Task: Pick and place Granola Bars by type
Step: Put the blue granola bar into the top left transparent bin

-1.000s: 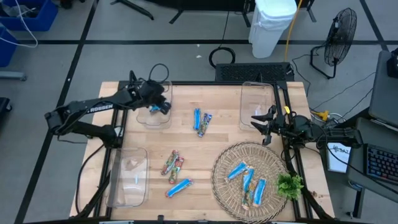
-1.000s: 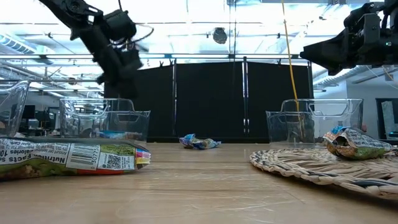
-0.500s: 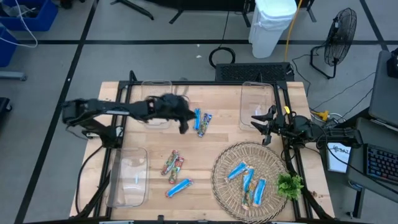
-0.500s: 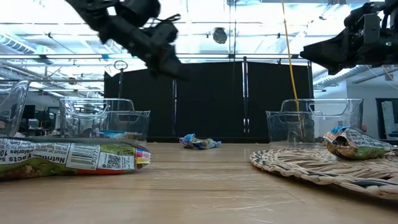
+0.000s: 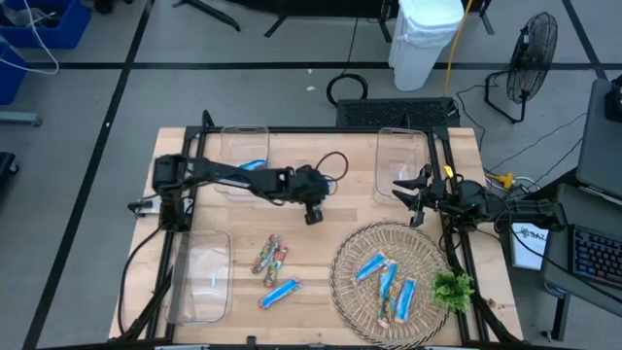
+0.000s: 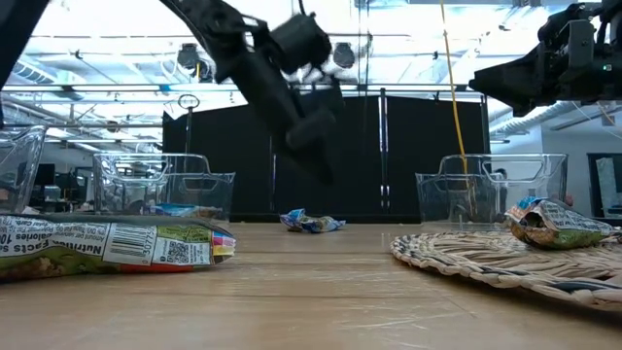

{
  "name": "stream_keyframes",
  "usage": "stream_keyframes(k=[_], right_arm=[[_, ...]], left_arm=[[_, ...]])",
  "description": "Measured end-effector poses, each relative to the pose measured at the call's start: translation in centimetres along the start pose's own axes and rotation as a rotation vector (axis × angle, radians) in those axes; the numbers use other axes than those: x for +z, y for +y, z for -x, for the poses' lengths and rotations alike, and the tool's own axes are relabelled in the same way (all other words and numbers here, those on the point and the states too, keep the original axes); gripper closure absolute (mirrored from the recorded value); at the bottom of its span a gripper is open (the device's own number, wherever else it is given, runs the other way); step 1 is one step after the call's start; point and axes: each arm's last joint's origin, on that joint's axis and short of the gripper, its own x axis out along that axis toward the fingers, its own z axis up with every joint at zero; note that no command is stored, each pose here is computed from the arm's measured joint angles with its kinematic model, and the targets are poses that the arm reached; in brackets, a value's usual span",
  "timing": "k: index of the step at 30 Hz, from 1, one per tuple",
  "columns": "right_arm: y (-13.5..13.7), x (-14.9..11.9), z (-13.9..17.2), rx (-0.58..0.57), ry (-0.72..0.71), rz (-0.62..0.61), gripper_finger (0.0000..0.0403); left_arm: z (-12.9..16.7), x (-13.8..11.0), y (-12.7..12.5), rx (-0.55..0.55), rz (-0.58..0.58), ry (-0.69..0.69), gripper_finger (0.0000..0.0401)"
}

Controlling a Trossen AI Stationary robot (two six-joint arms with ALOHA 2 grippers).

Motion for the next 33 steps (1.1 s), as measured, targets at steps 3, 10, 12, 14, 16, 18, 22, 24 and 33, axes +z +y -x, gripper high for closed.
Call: stream_keyframes(k=[3, 10, 12, 14, 16, 18, 22, 24, 33], right_arm=[[0.0, 0.0, 0.0, 0.001, 0.000, 0.000, 0.0289], [0.0, 0.0, 0.0, 0.000, 0.000, 0.000, 0.0289], [0.0, 0.0, 0.0, 0.000, -0.001, -0.001, 0.0289], [0.0, 0.0, 0.0, 0.000, 0.000, 0.000, 0.0289], [0.0, 0.0, 0.0, 0.001, -0.001, -0.001, 0.0289], [0.0, 0.0, 0.0, 0.001, 0.000, -0.001, 0.0289], [0.0, 0.0, 0.0, 0.002, 0.000, -0.001, 0.0289], [0.0, 0.0, 0.0, 0.002, 0.000, -0.001, 0.0289], [0.0, 0.0, 0.0, 0.002, 0.000, 0.000, 0.0289]], left_arm=[[-1.3, -0.6, 0.4, -0.010, 0.035, 0.027, 0.0398], [-1.9, -1.5, 1.9, 0.019, 0.158, 0.100, 0.0398], [-1.9, -1.8, 2.4, 0.035, 0.190, 0.131, 0.0397], [-1.8, -2.2, 2.7, 0.055, 0.223, 0.170, 0.0396], [-1.8, -2.6, 2.9, 0.079, 0.242, 0.205, 0.0397], [-1.7, -3.0, 3.1, 0.109, 0.247, 0.246, 0.0398], [-1.4, -3.5, 3.2, 0.163, 0.258, 0.299, 0.0394], [-0.9, -3.4, 3.1, 0.167, 0.255, 0.303, 0.0394], [2.2, -1.8, 1.8, 0.147, 0.147, 0.234, 0.0375]])
